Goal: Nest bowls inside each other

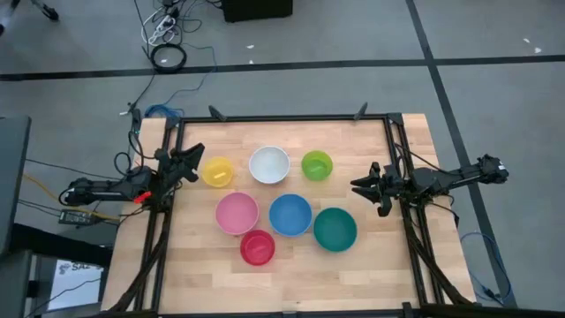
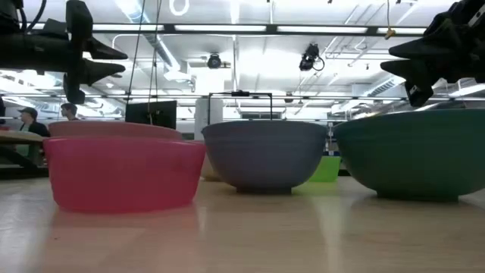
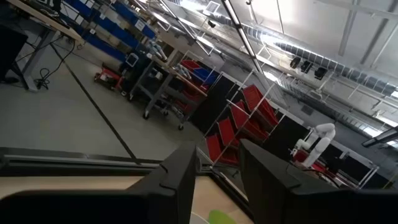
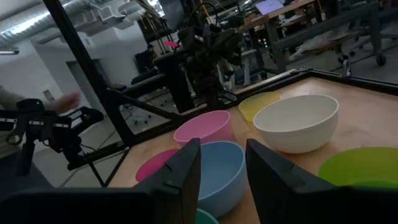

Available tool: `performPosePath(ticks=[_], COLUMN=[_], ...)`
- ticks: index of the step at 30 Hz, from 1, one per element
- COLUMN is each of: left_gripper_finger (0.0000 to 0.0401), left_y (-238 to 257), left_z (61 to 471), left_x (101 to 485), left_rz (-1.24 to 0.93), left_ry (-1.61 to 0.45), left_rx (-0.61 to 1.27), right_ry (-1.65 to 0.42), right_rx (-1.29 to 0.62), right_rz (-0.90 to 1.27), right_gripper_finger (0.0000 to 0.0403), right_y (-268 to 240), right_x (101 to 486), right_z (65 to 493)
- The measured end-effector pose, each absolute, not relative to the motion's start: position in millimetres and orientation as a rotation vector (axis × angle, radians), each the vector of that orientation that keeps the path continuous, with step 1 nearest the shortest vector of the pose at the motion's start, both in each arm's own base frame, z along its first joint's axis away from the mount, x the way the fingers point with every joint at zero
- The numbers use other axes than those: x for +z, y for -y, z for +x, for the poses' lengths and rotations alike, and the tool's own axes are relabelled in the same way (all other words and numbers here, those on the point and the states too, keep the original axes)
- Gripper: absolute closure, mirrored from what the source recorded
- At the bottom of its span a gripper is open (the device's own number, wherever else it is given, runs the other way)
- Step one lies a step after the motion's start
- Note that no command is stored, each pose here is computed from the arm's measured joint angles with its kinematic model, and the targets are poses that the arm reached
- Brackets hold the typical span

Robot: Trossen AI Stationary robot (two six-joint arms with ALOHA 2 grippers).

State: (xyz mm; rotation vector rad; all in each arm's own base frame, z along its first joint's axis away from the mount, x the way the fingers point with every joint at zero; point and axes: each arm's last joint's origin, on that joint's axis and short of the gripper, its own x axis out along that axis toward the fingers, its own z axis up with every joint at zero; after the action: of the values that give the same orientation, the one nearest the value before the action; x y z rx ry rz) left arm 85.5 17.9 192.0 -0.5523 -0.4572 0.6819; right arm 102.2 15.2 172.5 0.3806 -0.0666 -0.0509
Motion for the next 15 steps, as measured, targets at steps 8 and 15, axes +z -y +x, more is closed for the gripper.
performPosePath(ticks=[8,15], left_gripper_finger=[0.0272,0.0272], left_y=[-17.9,-18.0], left_z=[85.5,85.4], left_x=[191.9,192.1], left_rz=[-0.552,-0.542], left_ry=[0.457,0.456], left_rx=[0.682,0.688], right_ry=[0.066,0.066], right_rx=[-0.051,-0.053], right_rz=[0.381,0.357], right_gripper_finger=[0.0285,0.0285], right_y=[-15.2,-15.1], right_x=[172.5,172.5], right_z=[102.2,102.2])
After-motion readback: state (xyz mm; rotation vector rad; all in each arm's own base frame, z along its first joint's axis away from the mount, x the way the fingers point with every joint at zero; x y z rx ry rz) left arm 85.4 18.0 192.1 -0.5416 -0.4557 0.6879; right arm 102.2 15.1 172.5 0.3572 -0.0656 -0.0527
